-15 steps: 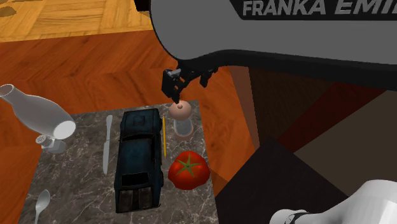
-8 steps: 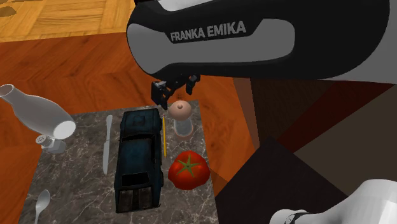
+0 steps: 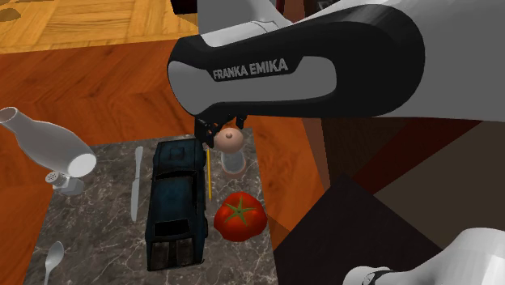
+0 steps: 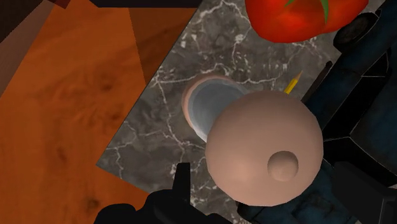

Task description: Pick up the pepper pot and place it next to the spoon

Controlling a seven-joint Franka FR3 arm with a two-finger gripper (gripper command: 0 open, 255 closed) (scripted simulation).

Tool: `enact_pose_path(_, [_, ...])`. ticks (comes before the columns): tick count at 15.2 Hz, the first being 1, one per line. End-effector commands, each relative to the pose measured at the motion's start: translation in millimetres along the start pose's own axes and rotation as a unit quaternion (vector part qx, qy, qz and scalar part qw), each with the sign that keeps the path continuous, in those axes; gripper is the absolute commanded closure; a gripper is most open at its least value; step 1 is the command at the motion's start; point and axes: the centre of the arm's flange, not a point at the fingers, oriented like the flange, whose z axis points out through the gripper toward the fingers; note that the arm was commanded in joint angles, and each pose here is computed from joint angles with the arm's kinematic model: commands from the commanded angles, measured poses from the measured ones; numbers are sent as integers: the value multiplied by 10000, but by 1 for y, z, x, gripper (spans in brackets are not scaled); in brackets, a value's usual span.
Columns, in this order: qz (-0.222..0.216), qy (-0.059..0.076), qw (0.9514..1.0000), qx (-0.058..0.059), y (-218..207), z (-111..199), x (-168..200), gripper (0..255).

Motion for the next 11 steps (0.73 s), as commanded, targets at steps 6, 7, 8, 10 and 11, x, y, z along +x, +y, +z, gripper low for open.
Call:
enact_pose_path(6, [0,2,10000,0,0,1,0,0])
enact_pose_path(7, [0,2,10000,0,0,1,0,255])
enact_pose_path(8, [0,2,10000,0,0,1,0,255])
enact_pose_path(10, [0,2,10000,0,0,1,0,255])
enact_pose_path(11, [0,2,10000,0,0,1,0,255])
